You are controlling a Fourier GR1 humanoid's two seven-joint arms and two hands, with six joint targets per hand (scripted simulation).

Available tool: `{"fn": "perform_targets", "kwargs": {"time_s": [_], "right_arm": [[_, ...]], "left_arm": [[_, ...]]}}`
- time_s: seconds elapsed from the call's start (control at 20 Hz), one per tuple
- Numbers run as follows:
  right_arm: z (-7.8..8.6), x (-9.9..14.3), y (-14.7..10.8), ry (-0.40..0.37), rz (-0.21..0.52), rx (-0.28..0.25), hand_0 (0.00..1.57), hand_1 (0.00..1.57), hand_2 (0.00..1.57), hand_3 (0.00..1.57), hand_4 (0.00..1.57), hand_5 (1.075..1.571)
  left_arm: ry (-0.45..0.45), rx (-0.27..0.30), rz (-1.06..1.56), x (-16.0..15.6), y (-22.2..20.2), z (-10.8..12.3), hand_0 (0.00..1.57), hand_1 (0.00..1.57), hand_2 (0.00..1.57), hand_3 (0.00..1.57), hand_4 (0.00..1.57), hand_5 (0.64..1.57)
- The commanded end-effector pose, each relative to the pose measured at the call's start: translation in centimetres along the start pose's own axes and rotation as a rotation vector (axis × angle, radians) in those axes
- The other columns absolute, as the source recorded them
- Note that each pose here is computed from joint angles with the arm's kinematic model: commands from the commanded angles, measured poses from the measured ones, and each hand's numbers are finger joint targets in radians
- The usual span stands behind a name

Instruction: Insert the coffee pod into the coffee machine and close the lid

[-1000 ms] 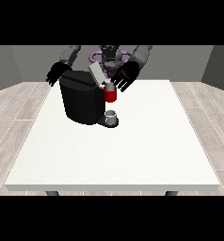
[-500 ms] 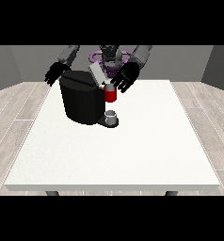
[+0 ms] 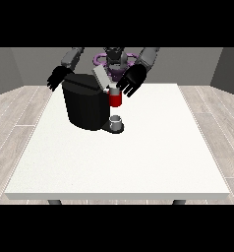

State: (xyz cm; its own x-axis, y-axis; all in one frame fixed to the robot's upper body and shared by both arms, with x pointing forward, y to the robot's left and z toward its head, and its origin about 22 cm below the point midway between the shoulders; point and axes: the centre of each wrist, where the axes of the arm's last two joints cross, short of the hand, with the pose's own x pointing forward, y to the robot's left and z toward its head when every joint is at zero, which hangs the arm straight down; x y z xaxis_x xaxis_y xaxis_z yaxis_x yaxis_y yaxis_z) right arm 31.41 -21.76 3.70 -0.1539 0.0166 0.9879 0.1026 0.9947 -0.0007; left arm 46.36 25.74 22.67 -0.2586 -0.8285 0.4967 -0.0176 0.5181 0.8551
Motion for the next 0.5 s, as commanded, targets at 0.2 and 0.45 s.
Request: {"fn": "perform_targets", "kwargs": {"time_s": [0.2, 0.45], "right_arm": [[0.1, 0.4, 0.4, -0.023, 0.003, 0.002, 0.0, 0.0, 0.0, 0.0, 0.44, 1.571], [-0.3, 1.2, 2.3, -0.031, -0.015, 0.025, 0.0, 0.0, 0.0, 0.0, 0.46, 1.571]], "left_arm": [[0.006, 0.02, -0.017, -1.0, 0.9, 0.4, 1.07, 1.07, 1.12, 0.97, 0.36, 1.571], [-0.031, -0.039, -0.082, -0.5, 0.1, 0.1, 0.57, 0.57, 0.81, 0.64, 0.24, 1.571]]}}
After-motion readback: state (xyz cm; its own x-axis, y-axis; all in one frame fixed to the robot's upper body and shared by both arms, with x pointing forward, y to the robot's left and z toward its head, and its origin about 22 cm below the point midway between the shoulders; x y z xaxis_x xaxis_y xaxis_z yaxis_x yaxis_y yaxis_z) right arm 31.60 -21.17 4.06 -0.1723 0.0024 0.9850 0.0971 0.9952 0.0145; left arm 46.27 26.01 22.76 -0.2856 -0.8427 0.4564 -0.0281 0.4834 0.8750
